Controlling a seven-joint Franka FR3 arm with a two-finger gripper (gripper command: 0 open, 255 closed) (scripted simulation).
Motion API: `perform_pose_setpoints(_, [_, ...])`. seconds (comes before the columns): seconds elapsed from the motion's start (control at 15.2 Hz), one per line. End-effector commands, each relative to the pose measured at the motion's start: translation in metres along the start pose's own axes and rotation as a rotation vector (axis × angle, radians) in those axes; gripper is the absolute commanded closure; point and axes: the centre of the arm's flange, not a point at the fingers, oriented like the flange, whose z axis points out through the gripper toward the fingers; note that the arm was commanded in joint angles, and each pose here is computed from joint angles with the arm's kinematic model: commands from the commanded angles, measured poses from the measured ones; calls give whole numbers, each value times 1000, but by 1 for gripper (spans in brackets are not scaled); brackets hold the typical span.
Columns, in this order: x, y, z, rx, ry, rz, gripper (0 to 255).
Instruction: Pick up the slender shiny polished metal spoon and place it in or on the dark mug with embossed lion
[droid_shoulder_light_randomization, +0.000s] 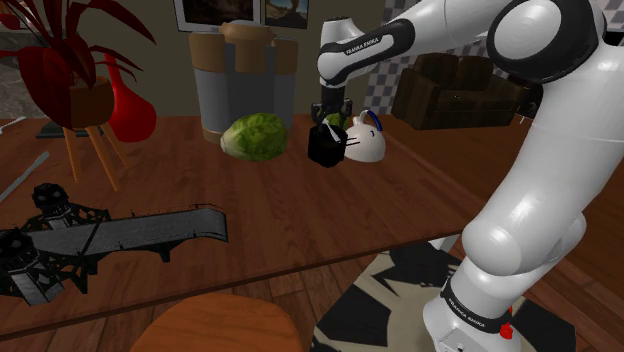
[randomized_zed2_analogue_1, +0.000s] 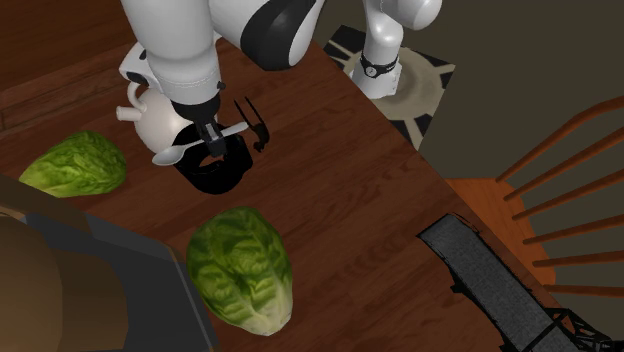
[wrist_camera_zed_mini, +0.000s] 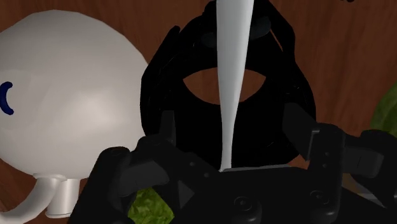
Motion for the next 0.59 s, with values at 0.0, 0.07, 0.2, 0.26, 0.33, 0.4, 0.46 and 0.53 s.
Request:
perform_pose_setpoints(0.0, [0,0,0,0,0,0,0])
perform_pose_setpoints(0.07, [0,0,0,0,0,0,0])
perform_pose_setpoints(0.2, [0,0,-13,0,0,0,0])
perform_pose_setpoints(0.26, [0,0,-26,0,0,0,0])
perform_pose_setpoints(0.33, [0,0,-40,0,0,0,0])
perform_pose_setpoints(0.4, [0,0,-50,0,0,0,0])
perform_pose_setpoints(0.46, [0,0,-50,0,0,0,0])
perform_pose_setpoints(0.53, [0,0,-50,0,0,0,0])
